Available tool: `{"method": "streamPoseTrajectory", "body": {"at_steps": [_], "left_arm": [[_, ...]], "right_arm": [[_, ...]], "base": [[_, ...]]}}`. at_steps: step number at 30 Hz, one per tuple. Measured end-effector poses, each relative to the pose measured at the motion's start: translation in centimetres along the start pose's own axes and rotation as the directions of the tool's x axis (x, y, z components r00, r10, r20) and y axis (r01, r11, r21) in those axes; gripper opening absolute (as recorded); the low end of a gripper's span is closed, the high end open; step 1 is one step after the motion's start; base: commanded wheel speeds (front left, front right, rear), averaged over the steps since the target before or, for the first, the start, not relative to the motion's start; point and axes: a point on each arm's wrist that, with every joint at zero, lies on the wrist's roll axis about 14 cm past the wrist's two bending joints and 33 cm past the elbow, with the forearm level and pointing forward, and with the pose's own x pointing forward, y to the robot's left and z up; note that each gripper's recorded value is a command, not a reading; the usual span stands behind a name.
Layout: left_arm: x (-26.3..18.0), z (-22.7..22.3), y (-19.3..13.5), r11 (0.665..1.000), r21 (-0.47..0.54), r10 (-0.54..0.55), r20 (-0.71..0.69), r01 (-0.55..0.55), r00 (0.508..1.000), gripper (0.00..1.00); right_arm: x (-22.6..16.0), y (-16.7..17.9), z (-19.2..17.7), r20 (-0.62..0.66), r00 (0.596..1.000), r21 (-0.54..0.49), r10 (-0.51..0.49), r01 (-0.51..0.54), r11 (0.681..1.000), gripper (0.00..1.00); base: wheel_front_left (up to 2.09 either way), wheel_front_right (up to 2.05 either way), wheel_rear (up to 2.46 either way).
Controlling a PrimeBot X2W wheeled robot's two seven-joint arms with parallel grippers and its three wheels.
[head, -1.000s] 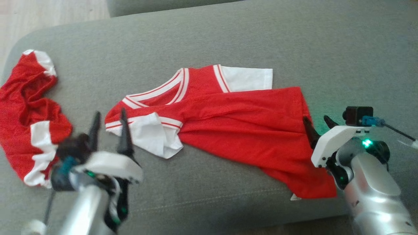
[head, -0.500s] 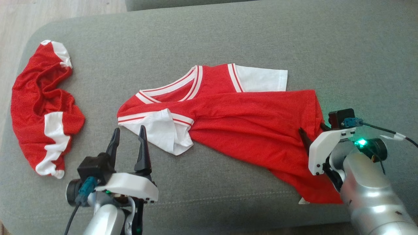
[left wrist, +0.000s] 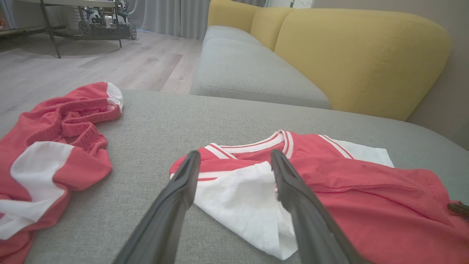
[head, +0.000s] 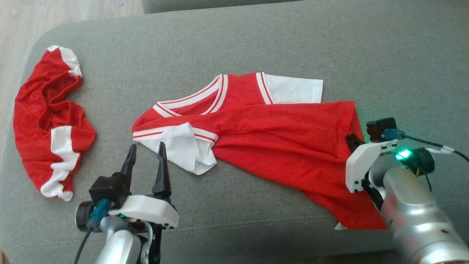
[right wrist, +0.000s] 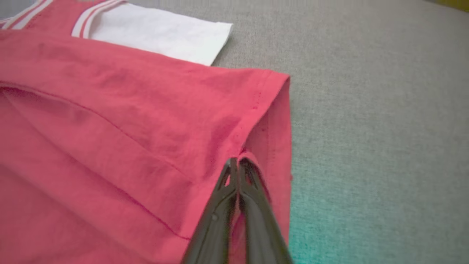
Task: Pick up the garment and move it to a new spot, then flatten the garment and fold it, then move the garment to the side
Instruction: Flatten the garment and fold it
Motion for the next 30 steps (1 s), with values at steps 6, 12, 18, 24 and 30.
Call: {"method": "streamPoseTrajectory", "body": {"at_steps": [6,12,18,24,30], "left_arm": [[-0.2,0.5,-0.6,1.000,-0.006,-0.013,0.015,0.013,1.000,1.00],[-0.5,0.1,-0.5,1.000,-0.012,-0.009,0.006,0.009,1.000,1.00],[-0.6,-0.3,-0.6,1.000,-0.011,-0.017,-0.006,0.017,1.000,1.00],[-0.6,-0.4,-0.5,1.000,-0.003,-0.015,-0.008,0.015,1.000,1.00],[-0.9,-0.5,-0.2,1.000,0.004,-0.010,-0.010,0.010,1.000,1.00]], "right_arm": [[-0.9,-4.3,3.7,0.133,0.986,0.011,-0.099,0.099,0.995,0.00],[-1.3,-5.1,1.6,0.022,0.992,0.033,-0.126,0.125,0.992,1.00],[-1.4,-5.5,1.2,0.018,0.990,0.041,-0.143,0.142,0.989,1.00],[-0.9,-4.3,3.3,0.106,0.986,0.073,-0.131,0.124,0.990,1.00],[-0.2,-3.1,2.5,0.077,0.991,0.076,-0.105,0.099,0.992,1.00]], "base": [[0.00,0.00,0.00],[0.00,0.00,0.00],[0.00,0.00,0.00],[0.00,0.00,0.00],[0.00,0.00,0.00]]}}
